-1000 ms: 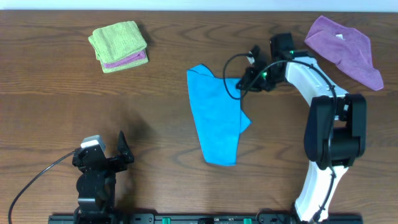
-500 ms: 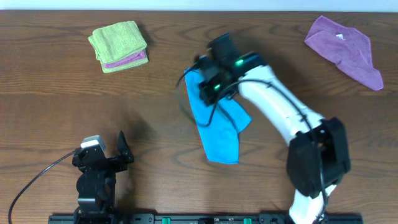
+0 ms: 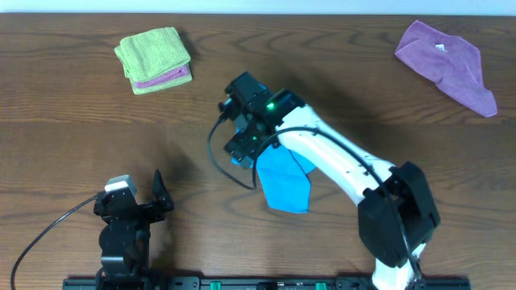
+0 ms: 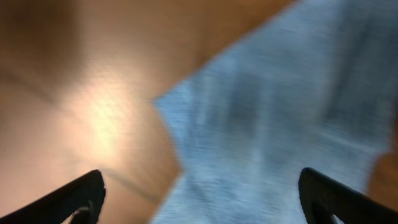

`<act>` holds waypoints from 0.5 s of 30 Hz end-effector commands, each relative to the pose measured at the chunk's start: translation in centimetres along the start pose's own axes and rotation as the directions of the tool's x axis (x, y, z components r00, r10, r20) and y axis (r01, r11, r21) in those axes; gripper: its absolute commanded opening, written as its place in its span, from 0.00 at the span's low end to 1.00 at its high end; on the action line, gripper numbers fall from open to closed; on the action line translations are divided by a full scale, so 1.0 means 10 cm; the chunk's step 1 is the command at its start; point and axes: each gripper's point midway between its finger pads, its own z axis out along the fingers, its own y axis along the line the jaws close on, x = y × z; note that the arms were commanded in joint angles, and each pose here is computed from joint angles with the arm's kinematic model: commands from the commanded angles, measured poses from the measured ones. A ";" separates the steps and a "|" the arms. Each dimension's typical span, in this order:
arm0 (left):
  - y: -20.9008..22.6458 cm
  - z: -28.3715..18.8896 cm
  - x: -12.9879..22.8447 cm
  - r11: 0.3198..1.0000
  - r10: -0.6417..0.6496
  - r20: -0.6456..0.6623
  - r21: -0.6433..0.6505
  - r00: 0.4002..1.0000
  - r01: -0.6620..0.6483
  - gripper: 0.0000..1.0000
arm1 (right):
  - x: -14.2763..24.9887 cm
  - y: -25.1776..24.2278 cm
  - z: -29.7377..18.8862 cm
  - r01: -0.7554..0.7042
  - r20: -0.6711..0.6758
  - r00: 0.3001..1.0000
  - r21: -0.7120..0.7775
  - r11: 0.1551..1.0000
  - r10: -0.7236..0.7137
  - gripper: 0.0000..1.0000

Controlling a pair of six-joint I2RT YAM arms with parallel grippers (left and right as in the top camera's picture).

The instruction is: Fold the cloth

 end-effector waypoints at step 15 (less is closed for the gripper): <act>0.06 0.03 0.09 1.000 0.019 -0.018 -0.024 1.000 -0.020 0.95 | 0.06 -0.48 0.06 -0.141 -0.013 0.990 0.022 0.990 0.141 0.01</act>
